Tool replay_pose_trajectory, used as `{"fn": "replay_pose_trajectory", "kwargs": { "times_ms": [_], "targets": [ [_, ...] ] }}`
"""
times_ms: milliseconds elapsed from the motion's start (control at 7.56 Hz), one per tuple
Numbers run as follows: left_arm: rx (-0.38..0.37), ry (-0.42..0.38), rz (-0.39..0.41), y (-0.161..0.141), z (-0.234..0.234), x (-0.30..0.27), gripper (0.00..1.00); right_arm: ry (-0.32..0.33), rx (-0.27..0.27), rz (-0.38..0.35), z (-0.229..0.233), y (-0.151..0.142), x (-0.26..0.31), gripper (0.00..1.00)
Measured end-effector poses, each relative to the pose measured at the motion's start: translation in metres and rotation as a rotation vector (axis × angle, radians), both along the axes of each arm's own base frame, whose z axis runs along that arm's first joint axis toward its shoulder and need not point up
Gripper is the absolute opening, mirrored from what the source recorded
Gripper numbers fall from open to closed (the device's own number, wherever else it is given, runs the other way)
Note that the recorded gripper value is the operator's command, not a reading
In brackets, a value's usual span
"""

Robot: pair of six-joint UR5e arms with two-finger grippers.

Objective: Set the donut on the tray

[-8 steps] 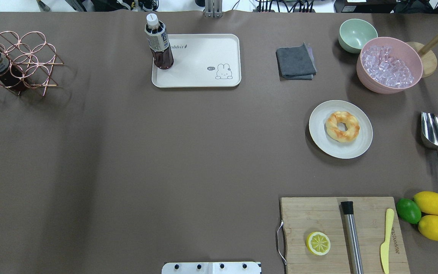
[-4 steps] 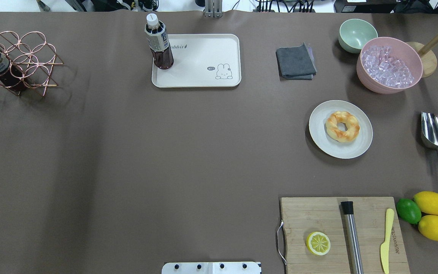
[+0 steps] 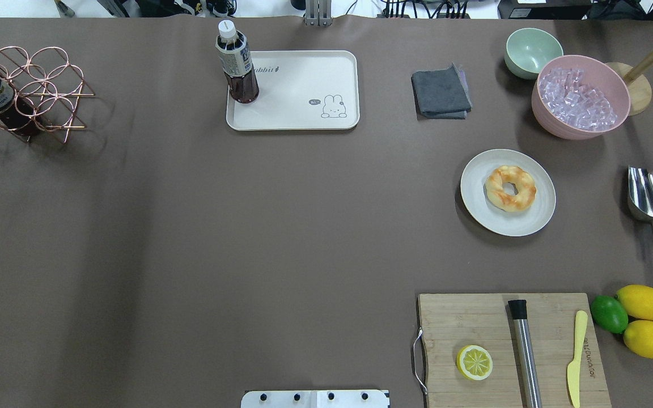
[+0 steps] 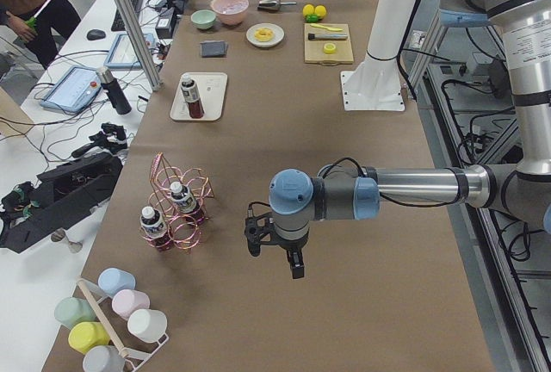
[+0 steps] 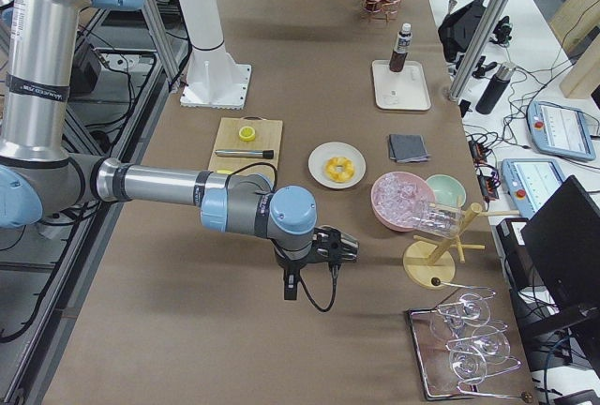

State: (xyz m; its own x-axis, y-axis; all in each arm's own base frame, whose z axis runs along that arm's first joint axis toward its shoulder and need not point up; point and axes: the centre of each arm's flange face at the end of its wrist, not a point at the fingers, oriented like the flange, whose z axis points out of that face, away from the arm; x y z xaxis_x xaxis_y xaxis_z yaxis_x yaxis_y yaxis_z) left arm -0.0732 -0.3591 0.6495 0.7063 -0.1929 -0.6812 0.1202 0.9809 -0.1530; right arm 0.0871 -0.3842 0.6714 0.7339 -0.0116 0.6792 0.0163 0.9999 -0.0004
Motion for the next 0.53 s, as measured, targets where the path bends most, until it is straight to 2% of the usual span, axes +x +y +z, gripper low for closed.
{"fn": "replay_pose_trajectory", "kwargs": {
  "times_ms": [529],
  "targets": [
    [0.001,0.000,0.001,-0.0002,-0.0007,0.0004,0.98,0.000,-0.006,0.003,0.0021,0.0038,0.0008,1.00]
  ]
}}
